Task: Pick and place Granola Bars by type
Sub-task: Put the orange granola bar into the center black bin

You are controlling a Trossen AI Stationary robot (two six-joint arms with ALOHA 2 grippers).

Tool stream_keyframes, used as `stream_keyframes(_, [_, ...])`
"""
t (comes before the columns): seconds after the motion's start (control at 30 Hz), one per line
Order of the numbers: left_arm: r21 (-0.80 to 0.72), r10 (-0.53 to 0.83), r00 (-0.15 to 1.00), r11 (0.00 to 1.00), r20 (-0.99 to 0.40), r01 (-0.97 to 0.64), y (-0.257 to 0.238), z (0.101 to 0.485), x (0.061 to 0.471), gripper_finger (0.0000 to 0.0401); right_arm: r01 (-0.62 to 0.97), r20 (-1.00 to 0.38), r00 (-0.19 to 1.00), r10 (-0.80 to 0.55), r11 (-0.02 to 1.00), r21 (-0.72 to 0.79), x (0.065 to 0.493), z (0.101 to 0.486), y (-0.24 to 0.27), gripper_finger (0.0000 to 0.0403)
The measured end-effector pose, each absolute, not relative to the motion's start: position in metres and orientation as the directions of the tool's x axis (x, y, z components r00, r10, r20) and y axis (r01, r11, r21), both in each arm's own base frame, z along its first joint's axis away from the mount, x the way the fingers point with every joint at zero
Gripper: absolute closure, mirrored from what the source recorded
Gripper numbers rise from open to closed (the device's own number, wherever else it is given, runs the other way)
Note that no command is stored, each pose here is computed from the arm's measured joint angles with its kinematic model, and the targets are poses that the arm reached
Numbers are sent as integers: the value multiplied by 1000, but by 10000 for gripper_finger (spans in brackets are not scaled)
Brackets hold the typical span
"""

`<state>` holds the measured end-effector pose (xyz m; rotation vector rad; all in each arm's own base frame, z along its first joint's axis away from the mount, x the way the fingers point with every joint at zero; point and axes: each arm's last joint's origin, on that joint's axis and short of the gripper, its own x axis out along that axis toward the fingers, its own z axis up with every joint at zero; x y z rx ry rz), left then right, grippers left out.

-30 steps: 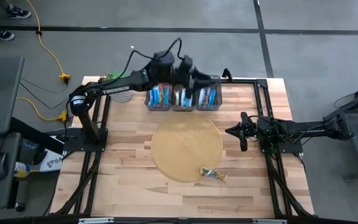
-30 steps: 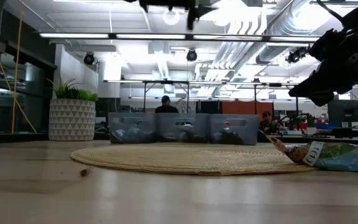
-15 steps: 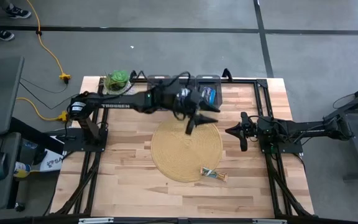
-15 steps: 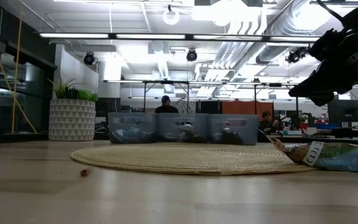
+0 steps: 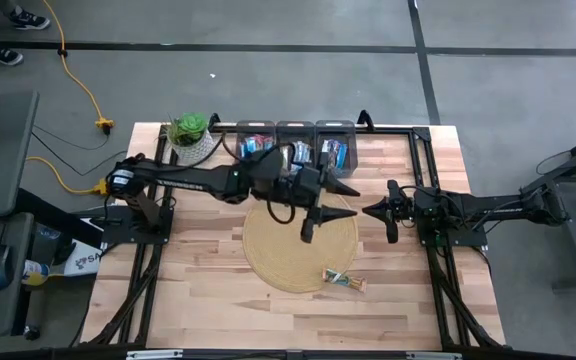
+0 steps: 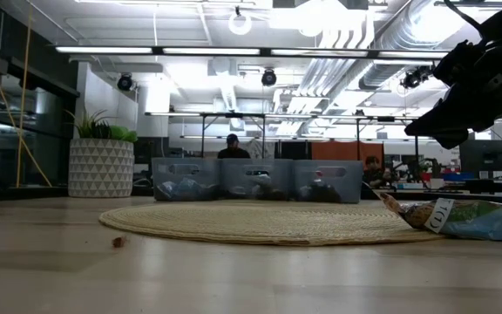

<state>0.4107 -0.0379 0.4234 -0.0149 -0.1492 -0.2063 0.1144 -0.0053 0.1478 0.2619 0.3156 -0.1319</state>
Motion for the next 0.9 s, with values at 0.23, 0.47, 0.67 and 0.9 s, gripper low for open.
stream_keyframes(0.23, [72,-183,979,982,90,177,-50,452,414,217,168,-323,942,-87,958,233,114,148,-5,402])
stream_keyframes(0.47, [71,-170,977,981,-124,180,-59,455,433,217,168,-323,942,-87,958,233,114,148,-5,402])
stream_keyframes(0.67, [59,-163,928,979,-336,193,-63,433,447,217,169,-324,942,-87,958,233,114,148,-5,402])
stream_keyframes(0.9, [129,-213,822,937,-528,326,-92,366,478,217,168,-323,942,-87,958,234,114,148,-5,402])
